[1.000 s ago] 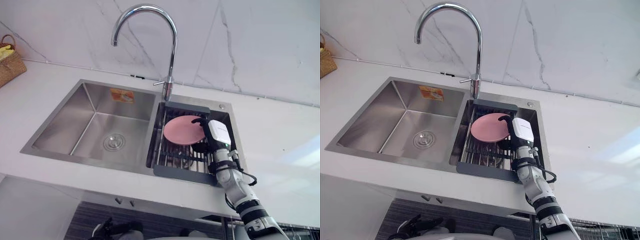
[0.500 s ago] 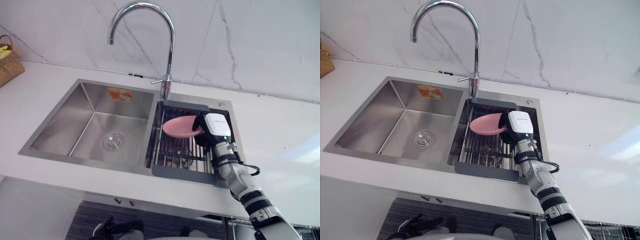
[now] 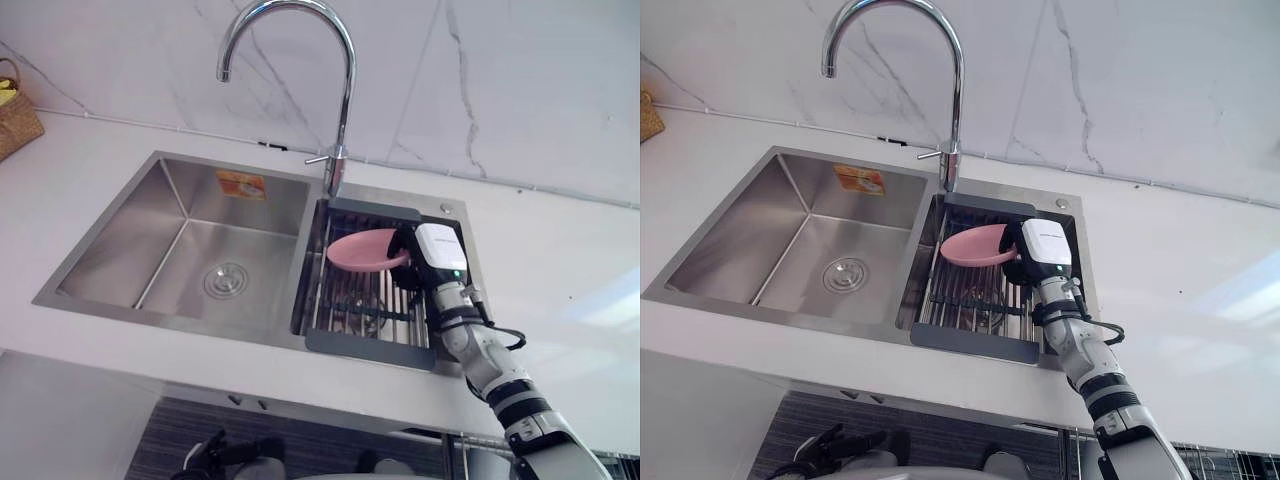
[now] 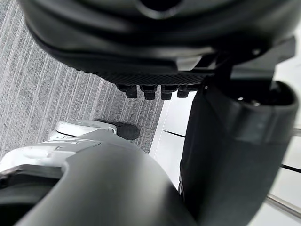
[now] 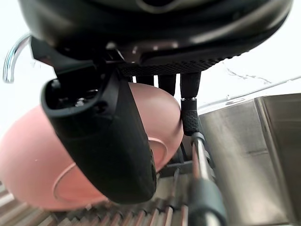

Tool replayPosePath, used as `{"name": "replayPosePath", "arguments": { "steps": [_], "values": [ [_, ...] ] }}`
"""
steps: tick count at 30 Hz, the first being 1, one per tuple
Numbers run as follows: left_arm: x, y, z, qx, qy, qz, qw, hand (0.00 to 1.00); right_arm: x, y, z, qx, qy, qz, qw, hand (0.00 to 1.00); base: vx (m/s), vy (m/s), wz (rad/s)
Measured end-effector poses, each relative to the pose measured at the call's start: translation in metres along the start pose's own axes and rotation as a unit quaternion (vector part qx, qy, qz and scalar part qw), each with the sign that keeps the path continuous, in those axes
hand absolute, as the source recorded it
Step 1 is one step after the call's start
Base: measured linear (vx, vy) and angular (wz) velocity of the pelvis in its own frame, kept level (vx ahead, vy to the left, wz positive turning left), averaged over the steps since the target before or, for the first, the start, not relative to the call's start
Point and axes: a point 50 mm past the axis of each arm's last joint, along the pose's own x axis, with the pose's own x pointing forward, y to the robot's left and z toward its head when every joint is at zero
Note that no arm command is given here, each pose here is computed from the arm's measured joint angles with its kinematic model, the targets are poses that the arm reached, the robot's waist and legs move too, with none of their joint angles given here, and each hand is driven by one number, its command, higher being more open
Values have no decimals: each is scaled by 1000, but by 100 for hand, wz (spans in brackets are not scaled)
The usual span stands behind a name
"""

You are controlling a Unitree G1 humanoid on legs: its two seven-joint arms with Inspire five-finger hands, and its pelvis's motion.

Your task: Walk over to the sink, pick up the cup, carry it to the dishwasher, place the cup inside the dishwasher, then close the dishwasher door

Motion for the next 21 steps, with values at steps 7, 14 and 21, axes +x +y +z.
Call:
{"name": "replayPosePath", "arguments": {
  "steps": [7, 14, 21],
  "values": [
    [0, 1, -1, -4, -1, 1, 1000, 100, -10, -16, 8, 66, -25, -49, 996, 0, -5, -10, -6],
    [0, -3, -2, -8, -5, -1, 1000, 100, -7, -61, 27, 150, -84, -186, 967, 0, -2, -5, -13],
    [0, -3, -5, -9, 0, 4, 1000, 100, -17, -76, 20, 173, -75, -233, 954, 0, 17, -7, -11]
  ]
}}
